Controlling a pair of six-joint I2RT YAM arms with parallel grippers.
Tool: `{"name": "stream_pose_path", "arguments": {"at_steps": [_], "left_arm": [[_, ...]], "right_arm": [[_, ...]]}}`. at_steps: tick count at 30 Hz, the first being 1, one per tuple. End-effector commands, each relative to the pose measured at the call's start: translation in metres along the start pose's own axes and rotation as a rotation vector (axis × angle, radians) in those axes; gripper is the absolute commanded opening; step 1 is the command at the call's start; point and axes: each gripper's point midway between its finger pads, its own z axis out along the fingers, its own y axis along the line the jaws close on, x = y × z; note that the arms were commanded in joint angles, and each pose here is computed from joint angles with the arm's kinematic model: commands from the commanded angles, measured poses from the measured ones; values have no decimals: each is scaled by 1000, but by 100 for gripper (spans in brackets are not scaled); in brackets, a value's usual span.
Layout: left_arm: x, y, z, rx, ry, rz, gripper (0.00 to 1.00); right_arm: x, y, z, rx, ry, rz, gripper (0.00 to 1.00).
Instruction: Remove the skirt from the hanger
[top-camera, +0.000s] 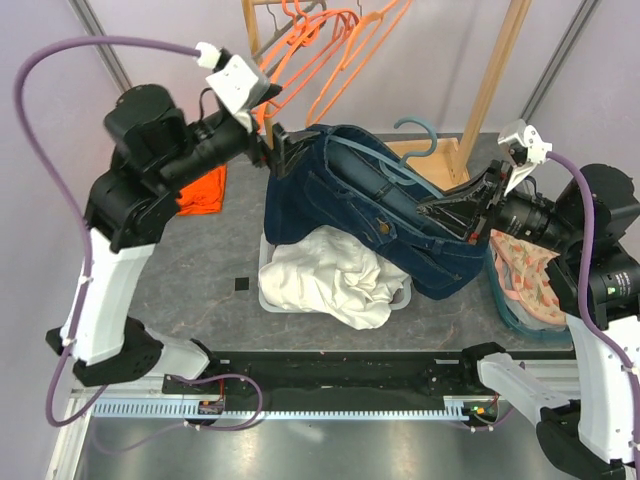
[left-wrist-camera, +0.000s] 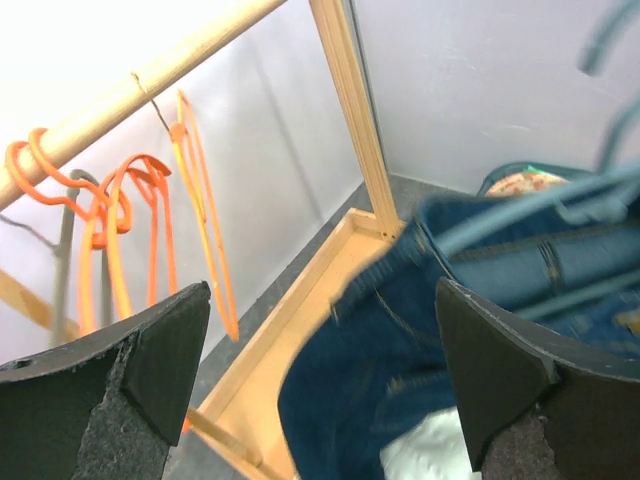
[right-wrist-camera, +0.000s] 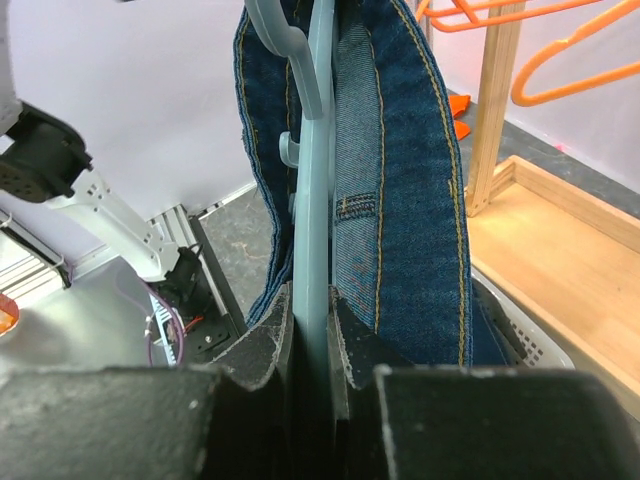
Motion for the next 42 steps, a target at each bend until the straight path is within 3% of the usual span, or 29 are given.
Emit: {"name": "stream_pose_path", "arguments": {"at_steps": [1, 16, 23, 25, 26, 28, 29, 42], "left_arm": [[-6, -2, 26, 33, -43, -110, 100], [4, -40, 28, 234, -25, -164, 100], [30, -40, 30, 219, 36, -142, 98], [34, -40, 33, 223, 43, -138, 80], [37, -41, 36, 227, 50, -142, 53], [39, -41, 40, 228, 52, -150, 22], [38, -39, 42, 219, 50, -153, 2], [22, -44, 42, 257, 13, -186, 2]], "right_arm": [[-21, 15, -1, -60, -66, -121, 0], [-16, 5, 10, -48, -39, -101, 0], [-21, 7, 8, -43, -47, -111, 0], [-21, 7, 9, -44, -48, -109, 0], [-23, 8, 8, -48, -52, -113, 0], [-23, 9, 8, -54, -52, -112, 0], [-22, 9, 9, -55, -49, -108, 0], [-13, 5, 22, -102, -16, -49, 0]]}}
